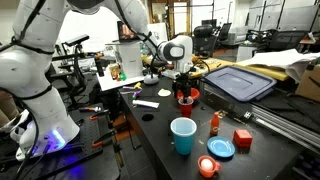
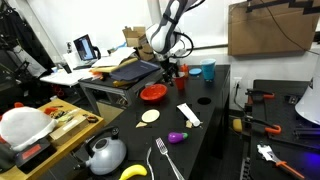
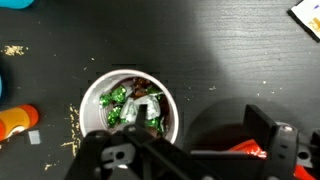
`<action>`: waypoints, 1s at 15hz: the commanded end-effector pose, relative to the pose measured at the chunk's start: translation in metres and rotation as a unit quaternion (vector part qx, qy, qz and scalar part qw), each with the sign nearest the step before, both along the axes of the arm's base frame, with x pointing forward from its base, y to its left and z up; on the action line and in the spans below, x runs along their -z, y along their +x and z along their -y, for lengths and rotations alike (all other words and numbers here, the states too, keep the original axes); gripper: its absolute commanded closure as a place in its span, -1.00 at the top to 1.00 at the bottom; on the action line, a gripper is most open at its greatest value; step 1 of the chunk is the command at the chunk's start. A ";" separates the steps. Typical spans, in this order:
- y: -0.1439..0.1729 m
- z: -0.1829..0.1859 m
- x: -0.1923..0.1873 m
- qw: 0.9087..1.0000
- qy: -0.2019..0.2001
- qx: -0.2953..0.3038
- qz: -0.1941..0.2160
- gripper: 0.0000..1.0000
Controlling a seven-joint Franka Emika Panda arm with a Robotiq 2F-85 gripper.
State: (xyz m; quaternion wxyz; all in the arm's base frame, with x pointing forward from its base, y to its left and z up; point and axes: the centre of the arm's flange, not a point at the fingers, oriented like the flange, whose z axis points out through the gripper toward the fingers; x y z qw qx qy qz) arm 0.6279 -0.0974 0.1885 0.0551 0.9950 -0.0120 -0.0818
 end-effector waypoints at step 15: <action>0.008 0.022 -0.011 0.999 -0.021 0.011 0.022 -0.99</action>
